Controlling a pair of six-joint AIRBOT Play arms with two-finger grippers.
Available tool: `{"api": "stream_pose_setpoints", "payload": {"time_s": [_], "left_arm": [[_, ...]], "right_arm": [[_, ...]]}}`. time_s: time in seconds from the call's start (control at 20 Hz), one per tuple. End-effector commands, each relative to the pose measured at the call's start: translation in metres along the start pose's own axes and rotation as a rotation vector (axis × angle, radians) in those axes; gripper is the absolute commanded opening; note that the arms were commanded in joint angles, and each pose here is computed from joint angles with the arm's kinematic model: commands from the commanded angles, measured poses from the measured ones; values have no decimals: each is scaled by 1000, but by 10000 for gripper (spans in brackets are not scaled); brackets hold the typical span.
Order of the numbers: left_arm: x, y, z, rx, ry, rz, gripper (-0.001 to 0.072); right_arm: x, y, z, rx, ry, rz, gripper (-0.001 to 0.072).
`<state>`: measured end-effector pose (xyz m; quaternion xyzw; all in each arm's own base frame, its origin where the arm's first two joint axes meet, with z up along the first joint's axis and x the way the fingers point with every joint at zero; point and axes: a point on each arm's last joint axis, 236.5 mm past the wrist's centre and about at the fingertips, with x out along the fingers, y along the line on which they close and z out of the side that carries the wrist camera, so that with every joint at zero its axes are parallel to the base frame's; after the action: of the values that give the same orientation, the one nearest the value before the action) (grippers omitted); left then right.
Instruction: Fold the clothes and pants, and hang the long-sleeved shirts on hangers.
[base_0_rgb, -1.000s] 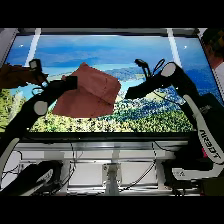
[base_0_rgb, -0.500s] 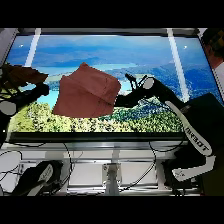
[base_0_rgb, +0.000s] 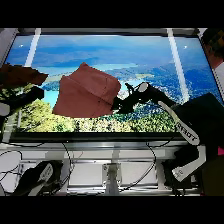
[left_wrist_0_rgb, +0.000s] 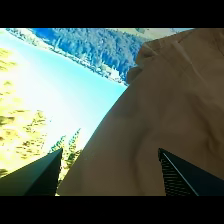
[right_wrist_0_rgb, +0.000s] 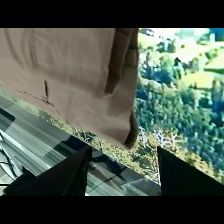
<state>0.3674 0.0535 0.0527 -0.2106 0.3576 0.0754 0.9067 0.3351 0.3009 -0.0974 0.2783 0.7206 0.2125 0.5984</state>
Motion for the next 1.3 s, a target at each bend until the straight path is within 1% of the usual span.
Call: {"api": "stream_pose_setpoints", "payload": {"time_s": [0.0,0.1,0.3,0.45,0.55,0.6,0.65,0.7,0.8,0.85,0.9,1.05,1.15,1.25], "left_arm": [[0,1,0,3,2,2,702],[0,1,0,3,2,2,702],[0,1,0,4,2,2,702],[-1,17,-1,89,9,70,702],[-2,27,-7,132,36,110,702],[-3,31,-11,141,56,121,702],[-4,36,-16,147,80,135,702],[-5,41,-20,142,101,148,702],[-8,54,-28,110,140,172,701],[-9,61,-32,92,164,186,700],[-9,70,-38,69,192,200,700],[-1,83,-55,38,268,213,700],[12,80,-69,44,330,177,700],[26,71,-81,41,375,112,700]], "right_arm": [[8,4,-4,59,23,27,451],[14,4,-6,68,32,23,452],[17,8,6,73,-24,36,450],[17,11,16,79,-65,53,382],[16,13,21,82,-85,62,368],[16,15,22,82,-89,70,311],[16,18,22,74,-91,80,309],[16,19,22,58,-91,85,283],[16,19,22,43,-92,85,178],[16,19,22,43,-92,85,98],[16,19,22,42,-92,83,32],[16,19,20,4,-85,82,26],[16,19,13,-35,-57,81,26],[16,19,4,-60,-20,80,26]]}}
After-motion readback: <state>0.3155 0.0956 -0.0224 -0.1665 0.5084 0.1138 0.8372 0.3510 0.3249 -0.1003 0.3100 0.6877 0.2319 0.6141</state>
